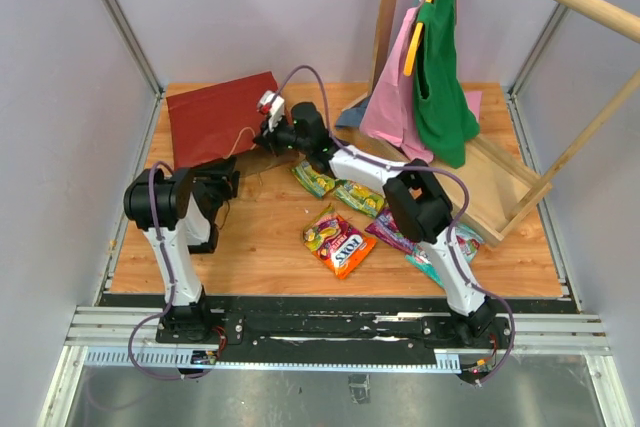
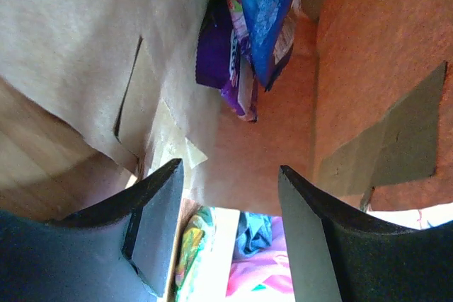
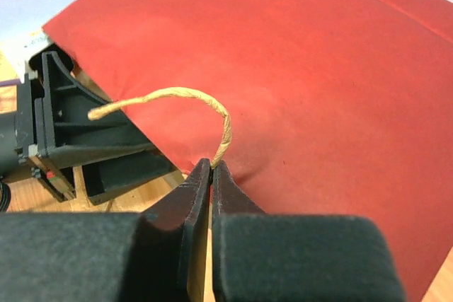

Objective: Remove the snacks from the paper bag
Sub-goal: Take out the snack from the paper bag.

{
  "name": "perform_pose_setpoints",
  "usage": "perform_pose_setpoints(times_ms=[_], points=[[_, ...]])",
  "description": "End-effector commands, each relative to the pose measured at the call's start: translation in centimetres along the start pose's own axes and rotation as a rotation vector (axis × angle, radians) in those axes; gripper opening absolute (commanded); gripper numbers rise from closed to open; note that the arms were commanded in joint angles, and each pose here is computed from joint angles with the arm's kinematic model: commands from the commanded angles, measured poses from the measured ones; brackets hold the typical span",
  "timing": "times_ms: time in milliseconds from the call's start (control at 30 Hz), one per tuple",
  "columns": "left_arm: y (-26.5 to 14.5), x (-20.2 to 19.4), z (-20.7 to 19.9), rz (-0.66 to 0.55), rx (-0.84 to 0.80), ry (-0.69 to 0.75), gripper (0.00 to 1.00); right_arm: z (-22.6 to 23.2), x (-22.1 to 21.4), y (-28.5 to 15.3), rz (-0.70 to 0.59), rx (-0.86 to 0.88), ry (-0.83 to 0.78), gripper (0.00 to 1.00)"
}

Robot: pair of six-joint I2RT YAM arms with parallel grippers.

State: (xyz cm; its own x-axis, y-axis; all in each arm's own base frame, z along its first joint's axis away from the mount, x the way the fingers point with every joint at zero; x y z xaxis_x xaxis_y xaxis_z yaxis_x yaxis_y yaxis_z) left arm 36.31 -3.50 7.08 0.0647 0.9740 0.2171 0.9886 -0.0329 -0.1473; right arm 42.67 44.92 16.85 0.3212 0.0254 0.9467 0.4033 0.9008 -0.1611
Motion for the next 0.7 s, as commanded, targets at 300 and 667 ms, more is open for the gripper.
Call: perform_pose_setpoints(times_ms=[300, 667], points=[[-0.5, 7.2, -4.0, -0.076, -0.246, 0.064, 0.62, 5.6, 2.0, 3.1, -0.12, -0.143, -0.182, 0.01], [-0.9, 10.6, -4.2, -0.113, -0.217, 0.121, 0.65, 8.8, 3.8, 5.9, -0.153, -0.036, -0.166, 0.01]])
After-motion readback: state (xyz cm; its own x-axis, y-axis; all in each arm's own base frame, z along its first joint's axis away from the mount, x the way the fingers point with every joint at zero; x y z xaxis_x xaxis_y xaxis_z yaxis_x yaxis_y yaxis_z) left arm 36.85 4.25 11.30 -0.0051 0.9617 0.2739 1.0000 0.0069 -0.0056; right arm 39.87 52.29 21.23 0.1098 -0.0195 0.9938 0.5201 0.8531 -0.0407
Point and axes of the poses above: each gripper's point midway between its finger pads, its own y axis out along the fingers, its own z axis along the line the jaws close on, x = y × z, the point moved 6 cm from there along -y, back along the fingers, and after that the axes turned 15 degrees about y, right-handed, at the moved point
